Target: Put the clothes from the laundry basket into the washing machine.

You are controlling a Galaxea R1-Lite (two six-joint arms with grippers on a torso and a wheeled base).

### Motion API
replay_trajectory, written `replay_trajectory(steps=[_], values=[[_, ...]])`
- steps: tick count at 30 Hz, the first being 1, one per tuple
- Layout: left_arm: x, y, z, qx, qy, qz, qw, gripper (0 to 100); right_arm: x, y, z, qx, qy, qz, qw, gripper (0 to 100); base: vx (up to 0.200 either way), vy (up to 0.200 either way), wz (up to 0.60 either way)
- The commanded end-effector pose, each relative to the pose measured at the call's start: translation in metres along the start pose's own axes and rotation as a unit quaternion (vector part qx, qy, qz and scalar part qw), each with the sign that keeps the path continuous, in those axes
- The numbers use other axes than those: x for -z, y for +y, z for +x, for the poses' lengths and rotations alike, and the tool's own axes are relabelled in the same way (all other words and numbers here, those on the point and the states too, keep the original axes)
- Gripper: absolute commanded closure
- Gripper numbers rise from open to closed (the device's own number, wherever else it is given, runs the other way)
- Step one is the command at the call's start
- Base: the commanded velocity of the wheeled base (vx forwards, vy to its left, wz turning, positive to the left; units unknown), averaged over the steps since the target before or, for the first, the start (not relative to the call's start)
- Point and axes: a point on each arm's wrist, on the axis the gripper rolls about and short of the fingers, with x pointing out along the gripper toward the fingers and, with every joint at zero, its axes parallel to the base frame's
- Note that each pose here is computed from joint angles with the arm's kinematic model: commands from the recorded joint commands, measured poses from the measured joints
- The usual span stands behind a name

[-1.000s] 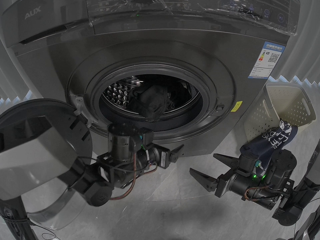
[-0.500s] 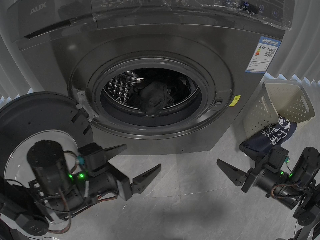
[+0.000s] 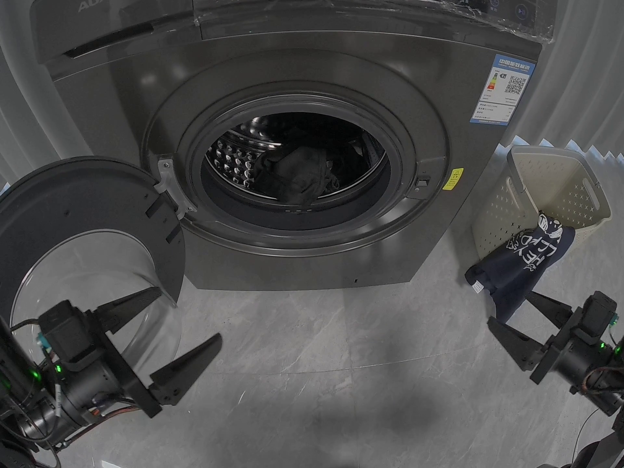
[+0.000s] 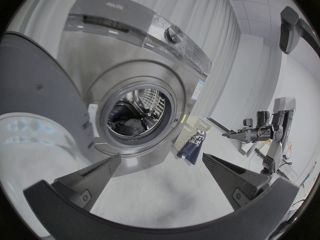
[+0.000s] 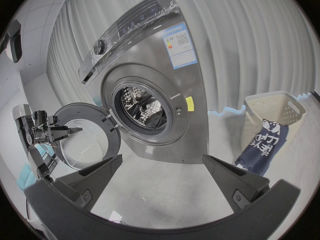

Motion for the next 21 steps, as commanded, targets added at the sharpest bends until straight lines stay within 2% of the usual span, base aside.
replay_trajectory(steps=[1,4,8,10,14,16,19,21], values=[[-0.003,0.014,-0.06,-0.058,-0.062,0.003,0.9964,0,-0.014,-0.014,-0.056,0.05,-0.064,-0.005,0.9967,0,0.0,0.0,0.0],[-0.001,0.017,-0.078,-0.087,-0.059,0.004,0.9945,0,-0.012,-0.018,-0.073,0.067,-0.071,-0.026,0.9949,0,-0.2,0.0,0.0],[0.007,0.02,-0.097,-0.13,-0.05,0.001,0.9903,0,-0.008,-0.019,-0.093,0.093,-0.084,-0.032,0.9916,0,0.0,0.0,0.0],[0.008,0.019,-0.101,-0.134,-0.052,0.001,0.9896,0,-0.009,-0.019,-0.097,0.099,-0.09,-0.032,0.9905,0,0.0,0.0,0.0],[0.016,0.018,-0.116,-0.155,-0.058,0.0,0.9863,0,-0.009,-0.017,-0.109,0.107,-0.099,-0.027,0.989,0,-0.2,0.0,0.0],[0.022,0.016,-0.122,-0.157,-0.056,-0.001,0.986,0,-0.008,-0.017,-0.112,0.111,-0.097,-0.025,0.9888,0,0.0,0.0,0.0],[0.026,0.015,-0.13,-0.161,-0.061,0.001,0.985,0,-0.006,-0.017,-0.116,0.124,-0.099,-0.026,0.987,0,-0.2,0.0,0.0],[0.029,0.014,-0.133,-0.162,-0.063,0.001,0.9847,0,-0.002,-0.017,-0.118,0.134,-0.102,-0.028,0.9854,0,0.0,0.0,0.0]])
